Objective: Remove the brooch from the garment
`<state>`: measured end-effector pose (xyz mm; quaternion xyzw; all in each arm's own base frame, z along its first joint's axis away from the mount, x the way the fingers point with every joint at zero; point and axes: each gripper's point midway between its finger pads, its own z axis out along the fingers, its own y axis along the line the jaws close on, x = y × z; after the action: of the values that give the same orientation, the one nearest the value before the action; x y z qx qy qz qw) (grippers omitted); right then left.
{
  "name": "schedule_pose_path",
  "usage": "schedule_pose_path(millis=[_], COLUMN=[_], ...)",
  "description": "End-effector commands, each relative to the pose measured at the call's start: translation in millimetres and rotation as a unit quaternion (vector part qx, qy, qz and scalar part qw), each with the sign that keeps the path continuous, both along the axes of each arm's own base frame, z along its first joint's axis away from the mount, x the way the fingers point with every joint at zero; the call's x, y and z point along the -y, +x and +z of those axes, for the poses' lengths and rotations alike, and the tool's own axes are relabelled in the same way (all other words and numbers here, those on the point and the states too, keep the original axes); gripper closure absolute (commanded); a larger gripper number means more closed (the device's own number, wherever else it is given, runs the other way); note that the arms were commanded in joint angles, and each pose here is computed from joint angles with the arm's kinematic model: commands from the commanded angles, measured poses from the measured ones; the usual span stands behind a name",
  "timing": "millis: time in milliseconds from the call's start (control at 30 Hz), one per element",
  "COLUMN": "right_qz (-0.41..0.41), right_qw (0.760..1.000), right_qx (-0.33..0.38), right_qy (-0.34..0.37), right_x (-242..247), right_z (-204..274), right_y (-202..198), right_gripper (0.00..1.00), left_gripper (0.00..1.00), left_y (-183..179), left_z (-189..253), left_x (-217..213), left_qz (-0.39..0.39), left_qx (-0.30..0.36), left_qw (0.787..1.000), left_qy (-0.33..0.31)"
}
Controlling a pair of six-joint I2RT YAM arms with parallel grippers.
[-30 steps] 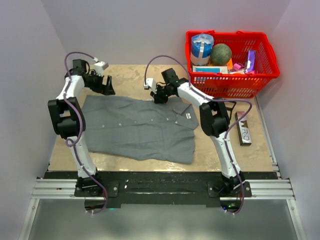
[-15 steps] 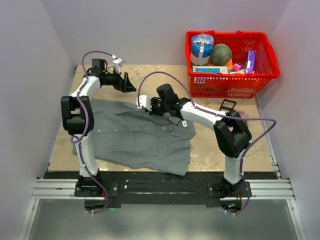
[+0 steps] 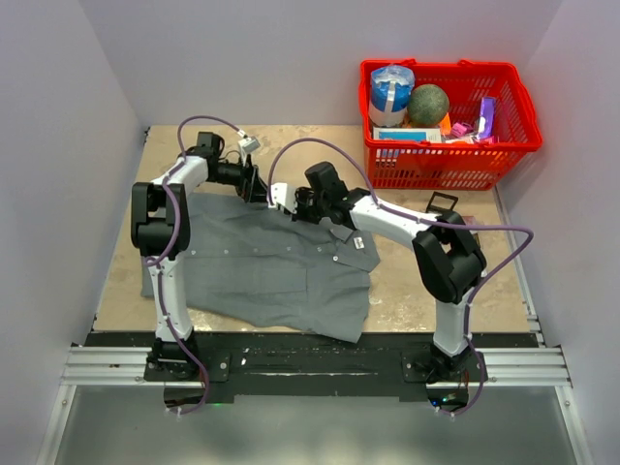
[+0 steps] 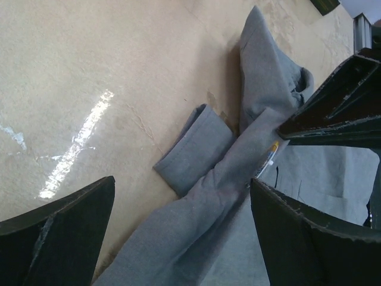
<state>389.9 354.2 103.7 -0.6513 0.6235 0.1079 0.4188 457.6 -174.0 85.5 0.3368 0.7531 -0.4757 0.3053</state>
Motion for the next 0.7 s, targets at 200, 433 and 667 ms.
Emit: schedule_pose_path(millis=[200,433,667], right_qz=[0.004,0.007,0.012], right_qw=[1.0,1.0,1.0], right_qx=[0.016,0.015,0.019], right_qy=[0.006,0.006,0.01], right_x=[-10,-15,-18], right_z=[13,12,17], right_y=[13,17,19], right_gripper=[1.0,1.0,1.0], left_gripper=[0.17,0.27,0.29], left_y=[-12,-9,-5], left_z=[14,14,2], left_x=[7,13,15], left_qz=[-0.064,-0.07,-0.071], left_qx=[0.051,0.044,0.05], left_qw=[0.997,0.996,0.996], left_qy=[-0.006,-0.011,0.002])
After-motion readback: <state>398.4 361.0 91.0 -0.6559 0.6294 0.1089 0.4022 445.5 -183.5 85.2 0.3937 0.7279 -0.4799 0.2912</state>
